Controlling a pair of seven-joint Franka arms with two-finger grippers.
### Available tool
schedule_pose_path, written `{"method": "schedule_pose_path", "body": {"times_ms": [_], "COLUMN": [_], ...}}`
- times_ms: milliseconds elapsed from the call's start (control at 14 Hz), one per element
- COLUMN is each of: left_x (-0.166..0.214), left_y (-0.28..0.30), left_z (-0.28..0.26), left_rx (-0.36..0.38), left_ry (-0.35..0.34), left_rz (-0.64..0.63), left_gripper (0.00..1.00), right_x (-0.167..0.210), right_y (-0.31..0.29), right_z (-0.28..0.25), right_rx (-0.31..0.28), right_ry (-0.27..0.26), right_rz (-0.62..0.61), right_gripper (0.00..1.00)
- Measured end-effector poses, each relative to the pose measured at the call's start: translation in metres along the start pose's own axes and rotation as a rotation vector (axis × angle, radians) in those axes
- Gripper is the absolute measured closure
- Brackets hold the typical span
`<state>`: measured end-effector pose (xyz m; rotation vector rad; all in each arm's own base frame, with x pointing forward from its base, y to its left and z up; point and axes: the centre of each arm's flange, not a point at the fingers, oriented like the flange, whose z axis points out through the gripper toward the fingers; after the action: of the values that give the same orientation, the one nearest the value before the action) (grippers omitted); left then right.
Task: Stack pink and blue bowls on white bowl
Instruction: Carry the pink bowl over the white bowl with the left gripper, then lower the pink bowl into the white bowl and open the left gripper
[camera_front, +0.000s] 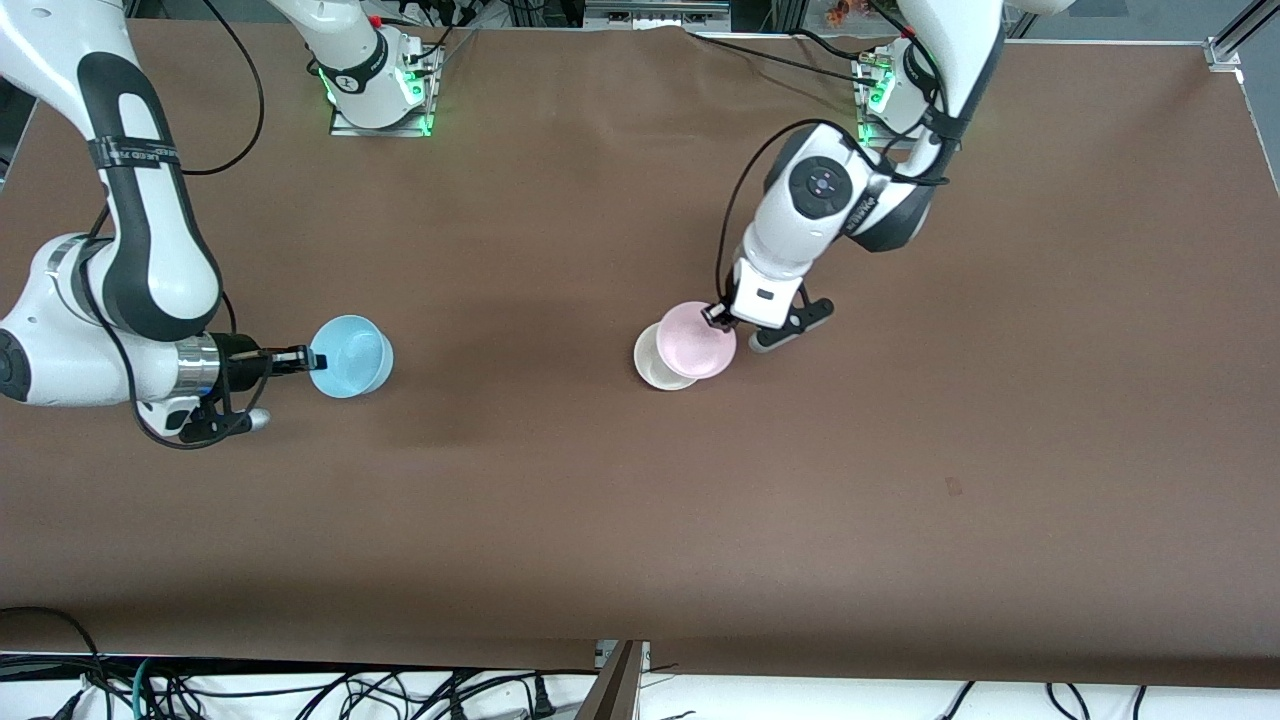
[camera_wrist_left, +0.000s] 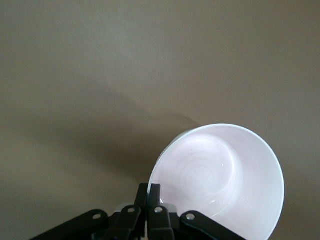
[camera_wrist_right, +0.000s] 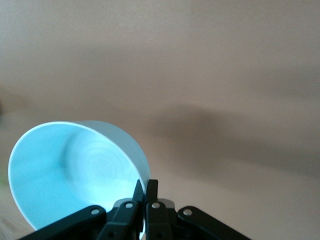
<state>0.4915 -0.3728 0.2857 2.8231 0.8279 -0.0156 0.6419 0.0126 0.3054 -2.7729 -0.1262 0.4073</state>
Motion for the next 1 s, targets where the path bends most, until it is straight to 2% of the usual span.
{"method": "schedule_pose_path", "body": {"times_ms": [357, 643, 1000], "left_x": [-0.027, -0.028, -0.03], "left_y": [0.014, 0.012, 0.008], "left_z": [0.005, 0.025, 0.036], "left_rx": [-0.059, -0.076, -0.062], "left_ry": [0.021, 0.033, 0.04], "left_rz": [-0.038, -0.041, -0.025], "left_gripper": [0.97, 0.97, 0.97], "right_x": [0.007, 0.009, 0.012], "right_y": [-0.052, -0.078, -0.1], "right_z": [0.008, 0.013, 0.006], "right_rx": [-0.024, -0.035, -0.042], "right_ry": [-0.007, -0.009, 0.011], "right_rz": [0.086, 0.119, 0.157], "right_gripper": [0.98, 0.98, 0.98]}}
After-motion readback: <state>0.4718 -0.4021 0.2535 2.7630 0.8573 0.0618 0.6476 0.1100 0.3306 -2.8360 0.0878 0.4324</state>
